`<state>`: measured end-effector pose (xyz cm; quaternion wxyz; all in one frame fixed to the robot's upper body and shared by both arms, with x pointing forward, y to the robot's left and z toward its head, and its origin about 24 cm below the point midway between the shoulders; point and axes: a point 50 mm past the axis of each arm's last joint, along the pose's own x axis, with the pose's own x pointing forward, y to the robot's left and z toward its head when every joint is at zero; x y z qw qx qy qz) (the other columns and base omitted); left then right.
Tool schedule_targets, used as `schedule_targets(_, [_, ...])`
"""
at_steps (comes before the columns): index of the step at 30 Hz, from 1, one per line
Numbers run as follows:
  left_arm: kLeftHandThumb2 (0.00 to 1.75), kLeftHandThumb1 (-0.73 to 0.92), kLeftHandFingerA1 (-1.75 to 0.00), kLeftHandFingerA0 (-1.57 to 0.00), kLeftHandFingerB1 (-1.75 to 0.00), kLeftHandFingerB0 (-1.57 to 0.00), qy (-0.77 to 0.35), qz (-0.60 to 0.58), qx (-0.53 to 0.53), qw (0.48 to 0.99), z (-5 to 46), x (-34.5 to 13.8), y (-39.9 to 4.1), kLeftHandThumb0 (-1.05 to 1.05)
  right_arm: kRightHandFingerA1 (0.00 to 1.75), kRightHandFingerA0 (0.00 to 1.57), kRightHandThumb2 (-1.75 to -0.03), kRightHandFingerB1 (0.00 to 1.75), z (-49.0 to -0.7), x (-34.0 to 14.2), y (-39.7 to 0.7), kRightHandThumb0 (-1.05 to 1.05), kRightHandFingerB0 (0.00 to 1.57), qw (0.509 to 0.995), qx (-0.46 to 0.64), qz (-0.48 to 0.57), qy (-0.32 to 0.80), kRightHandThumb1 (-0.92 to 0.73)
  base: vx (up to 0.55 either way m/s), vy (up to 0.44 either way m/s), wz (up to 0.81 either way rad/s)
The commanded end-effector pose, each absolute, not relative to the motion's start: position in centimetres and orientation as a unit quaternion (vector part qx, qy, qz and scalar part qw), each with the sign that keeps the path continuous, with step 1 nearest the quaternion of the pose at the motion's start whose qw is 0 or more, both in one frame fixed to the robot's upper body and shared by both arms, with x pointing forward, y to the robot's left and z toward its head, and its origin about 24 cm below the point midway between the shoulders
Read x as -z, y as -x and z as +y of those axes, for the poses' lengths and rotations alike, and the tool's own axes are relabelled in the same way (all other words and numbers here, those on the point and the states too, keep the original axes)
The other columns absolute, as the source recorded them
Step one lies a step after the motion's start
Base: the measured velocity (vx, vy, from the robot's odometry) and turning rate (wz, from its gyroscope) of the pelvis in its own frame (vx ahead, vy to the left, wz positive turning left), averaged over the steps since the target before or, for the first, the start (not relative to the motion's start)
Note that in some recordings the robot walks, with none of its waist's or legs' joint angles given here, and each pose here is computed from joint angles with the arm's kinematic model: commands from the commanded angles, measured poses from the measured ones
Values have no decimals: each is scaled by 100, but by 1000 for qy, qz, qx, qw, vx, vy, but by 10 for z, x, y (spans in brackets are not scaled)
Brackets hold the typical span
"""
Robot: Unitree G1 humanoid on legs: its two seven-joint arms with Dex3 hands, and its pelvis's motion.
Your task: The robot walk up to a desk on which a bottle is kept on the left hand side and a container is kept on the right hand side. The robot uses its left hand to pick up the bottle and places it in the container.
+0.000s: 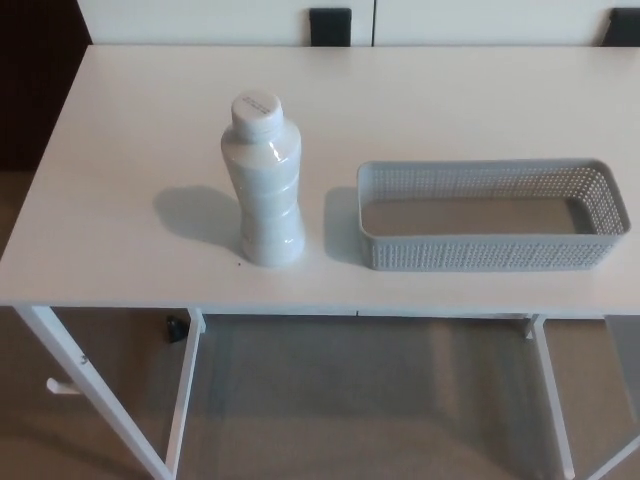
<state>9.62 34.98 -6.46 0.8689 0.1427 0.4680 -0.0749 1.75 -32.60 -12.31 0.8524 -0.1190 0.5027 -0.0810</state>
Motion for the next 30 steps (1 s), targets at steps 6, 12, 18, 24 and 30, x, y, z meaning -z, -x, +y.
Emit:
schedule_targets(6, [58, 54, -35, -13, -21, -7, -116, 339, -188, 915, 382, 37, -99, -47, 46, 67, -60, 37, -328, 122, -20, -38, 46, 853, 70, 504, 121, -68, 0, 0, 0])
schedule_targets(12, [56, 53, -28, -5, -20, 0, -89, 211, -288, 930, 431, -23, -116, -55, 46, 68, -61, 37, -330, 119, -34, -38, 46, 859, 60, 492, 132, -69, 0, 0, 0])
schedule_targets(18, [78, 39, -28, -1, -13, 0, -119, 59, -253, 958, 418, -103, -163, -63, 45, 67, -61, 37, -327, 122, -43, -39, 48, 857, 54, 496, 131, -69, 0, 0, 0])
schedule_targets(24, [75, 39, -27, 0, 0, 0, -142, -44, -125, 981, 354, -151, -210, -72, 45, 65, -61, 36, -325, 123, -46, -40, 46, 858, 47, 494, 134, -68, 0, 0, 0])
schedule_targets(30, [71, 37, -23, 0, 0, 0, -159, -47, -54, 985, 326, -150, -240, -64, 45, 68, -61, 37, -325, 122, -51, -37, 47, 860, 44, 490, 133, -70, 0, 0, 0])
